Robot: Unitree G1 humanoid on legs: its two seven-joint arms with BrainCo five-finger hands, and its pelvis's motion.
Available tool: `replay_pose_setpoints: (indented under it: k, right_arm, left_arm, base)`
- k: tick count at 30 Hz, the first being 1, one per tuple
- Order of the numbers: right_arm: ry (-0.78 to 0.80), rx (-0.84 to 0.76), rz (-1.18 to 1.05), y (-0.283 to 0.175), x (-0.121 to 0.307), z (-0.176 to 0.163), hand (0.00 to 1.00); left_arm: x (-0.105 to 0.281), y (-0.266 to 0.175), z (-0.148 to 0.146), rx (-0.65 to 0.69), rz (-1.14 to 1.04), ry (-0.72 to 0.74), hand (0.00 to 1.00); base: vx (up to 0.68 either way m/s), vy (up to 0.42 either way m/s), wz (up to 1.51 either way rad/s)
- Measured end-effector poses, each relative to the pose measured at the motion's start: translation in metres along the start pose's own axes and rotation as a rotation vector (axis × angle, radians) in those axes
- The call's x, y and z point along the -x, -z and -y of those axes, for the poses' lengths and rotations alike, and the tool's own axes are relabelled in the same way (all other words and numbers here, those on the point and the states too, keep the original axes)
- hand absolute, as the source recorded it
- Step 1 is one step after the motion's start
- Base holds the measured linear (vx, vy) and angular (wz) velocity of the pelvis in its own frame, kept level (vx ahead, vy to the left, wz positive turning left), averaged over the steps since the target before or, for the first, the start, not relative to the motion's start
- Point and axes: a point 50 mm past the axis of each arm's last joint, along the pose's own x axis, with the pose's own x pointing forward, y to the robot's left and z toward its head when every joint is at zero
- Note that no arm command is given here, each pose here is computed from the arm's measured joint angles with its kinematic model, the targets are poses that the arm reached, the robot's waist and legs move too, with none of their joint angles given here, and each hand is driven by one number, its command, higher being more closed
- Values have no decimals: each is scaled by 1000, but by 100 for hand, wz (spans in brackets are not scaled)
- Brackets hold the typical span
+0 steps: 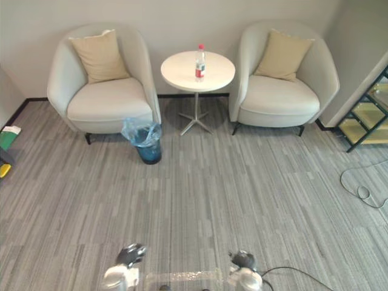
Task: Gather rubbish on tea table into small bin, then transfer packed bag to large trash can.
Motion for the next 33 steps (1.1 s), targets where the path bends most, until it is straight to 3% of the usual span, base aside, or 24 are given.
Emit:
replay_pose_setpoints:
  k: [6, 19, 24, 33]
  right_arm:
    - [51, -36, -80, 22, 5, 16, 0]
    - [-12, -1, -125, 27, 4, 4, 0]
    - [-99, 25, -93, 15, 2, -20, 0]
    - [-138, 53, -81, 10, 1, -29, 0]
  left_arm:
    - [7, 25, -16, 56, -84, -85, 0]
    - [2, 18, -11, -109, -58, -34, 0]
    - [-2, 8, -9, -178, -26, 1, 0]
    - [-3, 4, -6, -218, -11, 24, 0]
  base:
    - [-100, -16, -4]
    - [32, -8, 1]
    - [16, -9, 0]
    - [-42, -7, 0]
